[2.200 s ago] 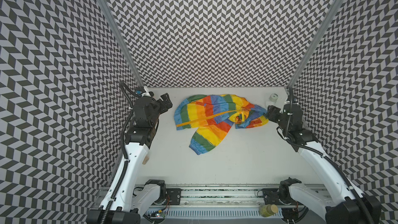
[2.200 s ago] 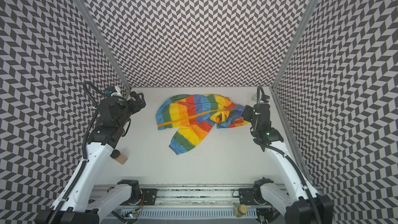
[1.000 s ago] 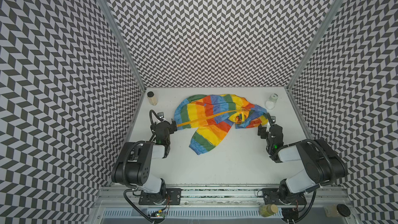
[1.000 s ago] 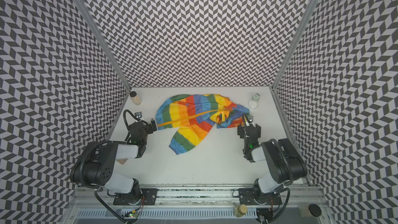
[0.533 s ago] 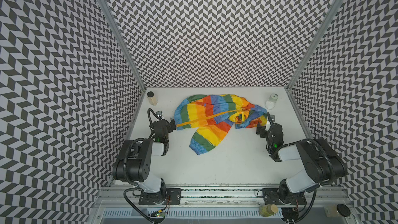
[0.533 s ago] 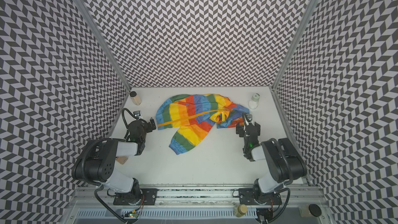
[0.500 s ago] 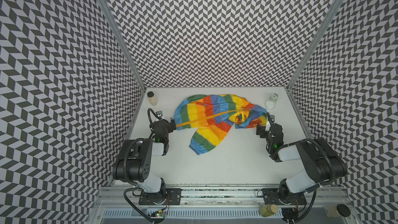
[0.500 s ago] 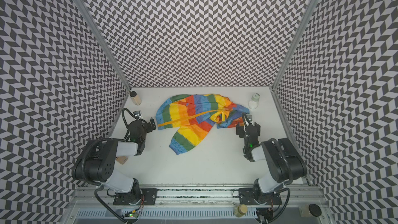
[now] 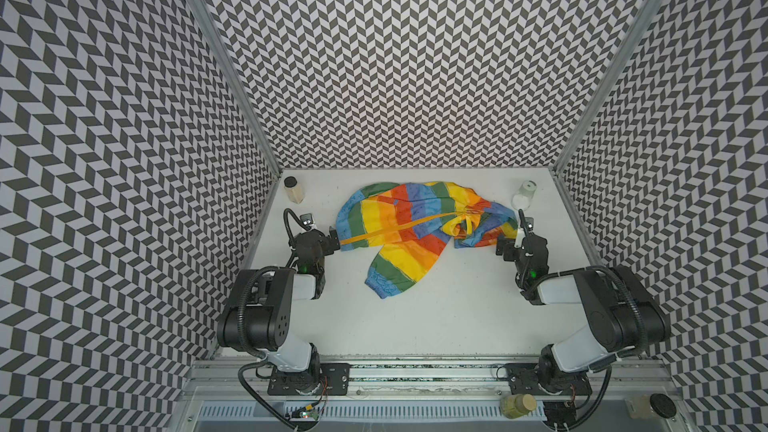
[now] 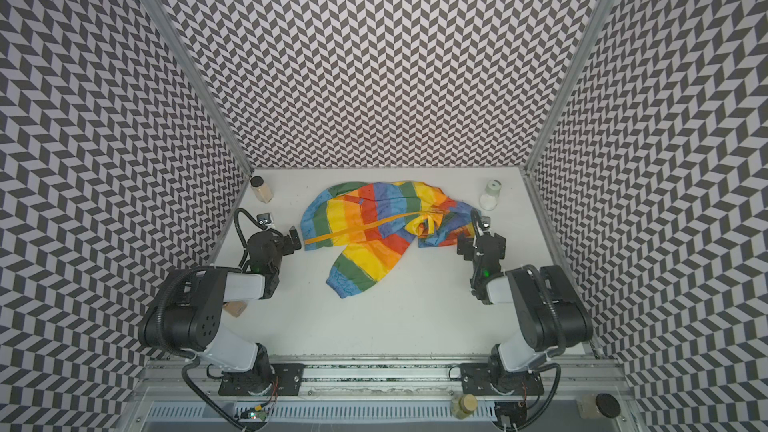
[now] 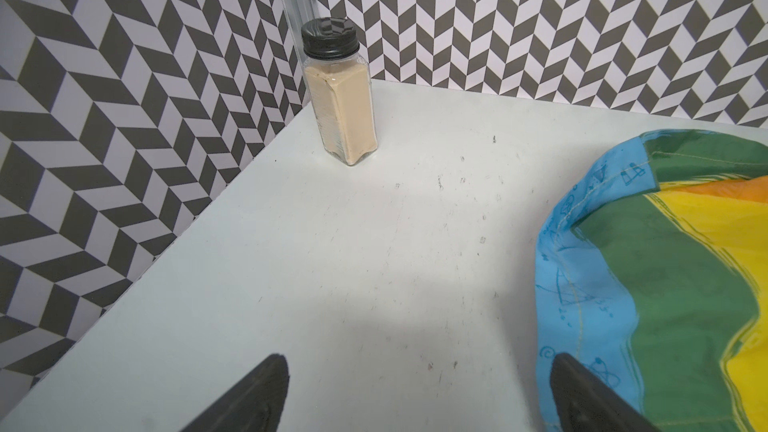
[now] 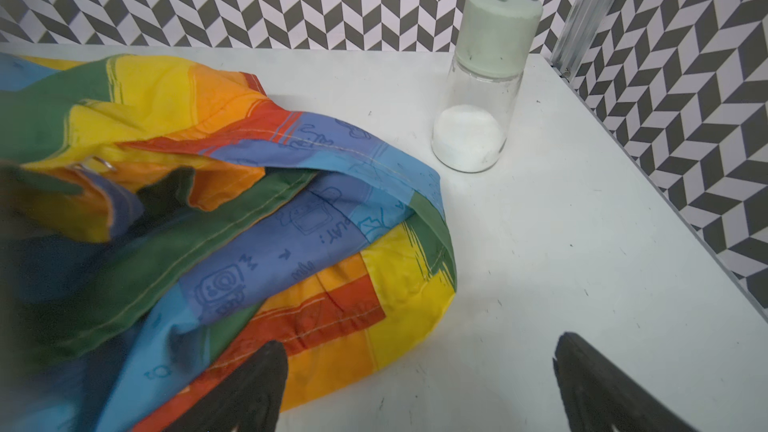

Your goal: Zip up the jacket

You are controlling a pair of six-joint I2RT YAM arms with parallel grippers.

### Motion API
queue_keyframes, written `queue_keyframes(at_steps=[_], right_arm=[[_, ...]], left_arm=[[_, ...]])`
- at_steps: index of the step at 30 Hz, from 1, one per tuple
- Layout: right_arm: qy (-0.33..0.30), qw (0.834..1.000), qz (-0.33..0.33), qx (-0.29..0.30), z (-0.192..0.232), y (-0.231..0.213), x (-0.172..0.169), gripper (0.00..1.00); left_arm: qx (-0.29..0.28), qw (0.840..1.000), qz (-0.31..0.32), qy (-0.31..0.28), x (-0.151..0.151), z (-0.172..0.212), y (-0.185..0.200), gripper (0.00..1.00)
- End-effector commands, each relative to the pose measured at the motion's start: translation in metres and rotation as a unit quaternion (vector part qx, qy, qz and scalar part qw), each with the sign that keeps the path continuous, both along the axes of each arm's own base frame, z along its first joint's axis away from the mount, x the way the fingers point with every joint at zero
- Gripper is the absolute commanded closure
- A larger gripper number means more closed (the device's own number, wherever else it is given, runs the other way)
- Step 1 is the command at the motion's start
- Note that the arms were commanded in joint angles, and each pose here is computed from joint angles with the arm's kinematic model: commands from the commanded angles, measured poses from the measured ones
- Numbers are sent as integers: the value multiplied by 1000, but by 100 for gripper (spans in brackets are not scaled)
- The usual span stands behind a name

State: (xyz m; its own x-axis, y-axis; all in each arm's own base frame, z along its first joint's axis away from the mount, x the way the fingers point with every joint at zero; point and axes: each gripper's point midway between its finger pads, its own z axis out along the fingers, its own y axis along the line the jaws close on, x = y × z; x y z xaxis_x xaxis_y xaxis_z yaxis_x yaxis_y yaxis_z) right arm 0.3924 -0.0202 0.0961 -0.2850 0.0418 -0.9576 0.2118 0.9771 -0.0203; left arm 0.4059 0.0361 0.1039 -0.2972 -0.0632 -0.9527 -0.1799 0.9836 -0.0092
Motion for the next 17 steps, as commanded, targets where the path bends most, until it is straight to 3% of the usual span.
queue_keyframes(at_steps=[1,17], right_arm=[[-37,999,-11,2,19,-4,3,0],[-24,1000,-6,-1,17,-1,9,0]], left_arm=[[-6,1000,1,-5,4,5,2,0],[-7,1000,1,-3,4,4,2,0]])
